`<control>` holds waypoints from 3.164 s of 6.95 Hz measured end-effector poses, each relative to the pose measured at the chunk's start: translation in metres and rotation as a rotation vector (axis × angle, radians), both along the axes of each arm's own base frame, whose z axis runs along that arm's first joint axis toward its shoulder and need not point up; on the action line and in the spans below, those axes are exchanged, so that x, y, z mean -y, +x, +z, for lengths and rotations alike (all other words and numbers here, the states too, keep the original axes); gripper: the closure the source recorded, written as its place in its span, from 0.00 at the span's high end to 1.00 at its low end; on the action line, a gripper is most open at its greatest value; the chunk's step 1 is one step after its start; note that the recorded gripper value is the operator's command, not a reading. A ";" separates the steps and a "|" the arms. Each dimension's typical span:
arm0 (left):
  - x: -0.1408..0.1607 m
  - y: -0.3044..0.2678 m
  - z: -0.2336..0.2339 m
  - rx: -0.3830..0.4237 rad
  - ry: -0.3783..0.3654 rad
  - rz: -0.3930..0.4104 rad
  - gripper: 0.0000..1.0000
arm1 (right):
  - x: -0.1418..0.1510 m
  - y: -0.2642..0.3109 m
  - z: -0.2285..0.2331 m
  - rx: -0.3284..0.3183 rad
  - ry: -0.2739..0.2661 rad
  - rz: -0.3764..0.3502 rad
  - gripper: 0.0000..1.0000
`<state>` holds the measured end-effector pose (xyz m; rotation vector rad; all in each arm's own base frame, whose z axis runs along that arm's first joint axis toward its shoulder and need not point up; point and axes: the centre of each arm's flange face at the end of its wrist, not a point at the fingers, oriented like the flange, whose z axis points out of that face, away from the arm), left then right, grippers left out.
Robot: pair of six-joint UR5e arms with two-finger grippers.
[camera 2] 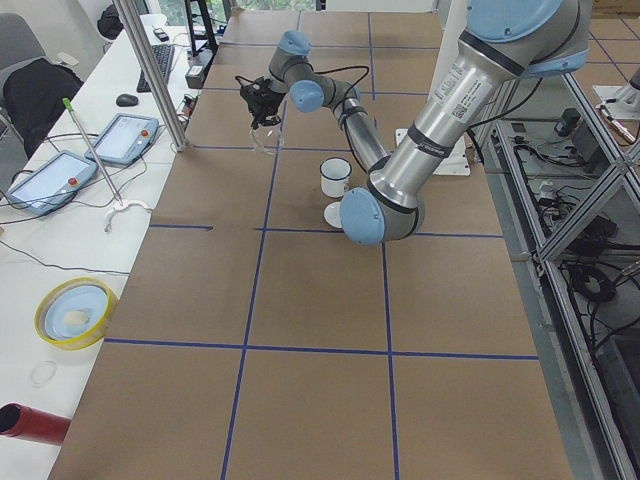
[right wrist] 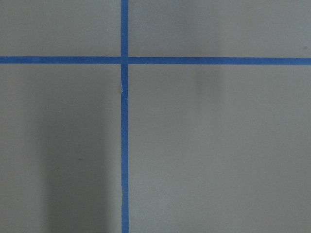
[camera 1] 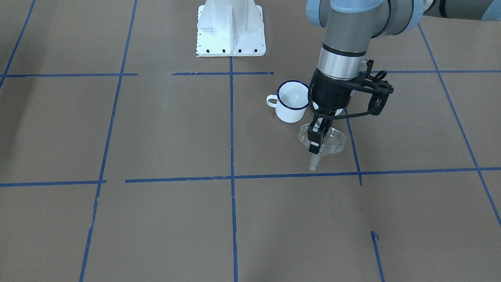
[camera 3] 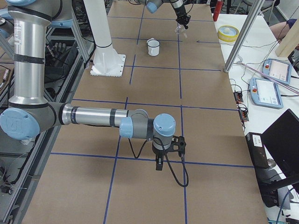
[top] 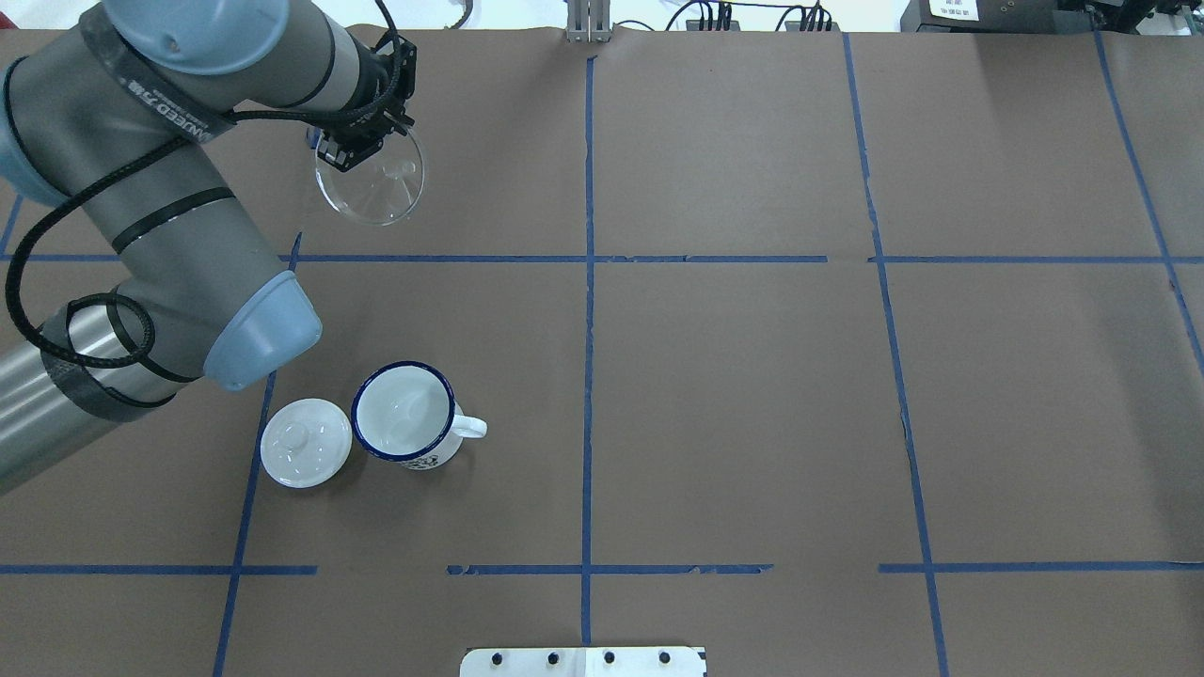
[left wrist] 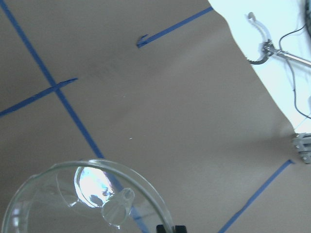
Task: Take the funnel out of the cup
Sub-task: 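Lift the funnel out of the mug with the left gripper, moving away, then lower the funnel onto the table farther from the robot and release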
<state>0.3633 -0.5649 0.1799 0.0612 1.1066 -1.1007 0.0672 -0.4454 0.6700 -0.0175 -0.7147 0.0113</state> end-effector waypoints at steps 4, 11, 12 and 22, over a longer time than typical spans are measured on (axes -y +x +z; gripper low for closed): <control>0.052 0.051 0.101 0.006 0.114 -0.013 0.00 | 0.000 0.000 0.000 0.000 0.000 0.000 1.00; 0.052 0.080 0.136 -0.091 0.133 -0.111 0.00 | 0.000 0.000 0.000 0.000 0.000 0.000 1.00; 0.052 0.080 0.140 -0.113 0.139 -0.117 0.00 | 0.000 0.000 0.000 0.000 0.000 0.000 1.00; 0.041 0.078 0.167 -0.168 0.128 -0.128 0.87 | 0.000 0.000 0.000 0.000 0.000 0.000 1.00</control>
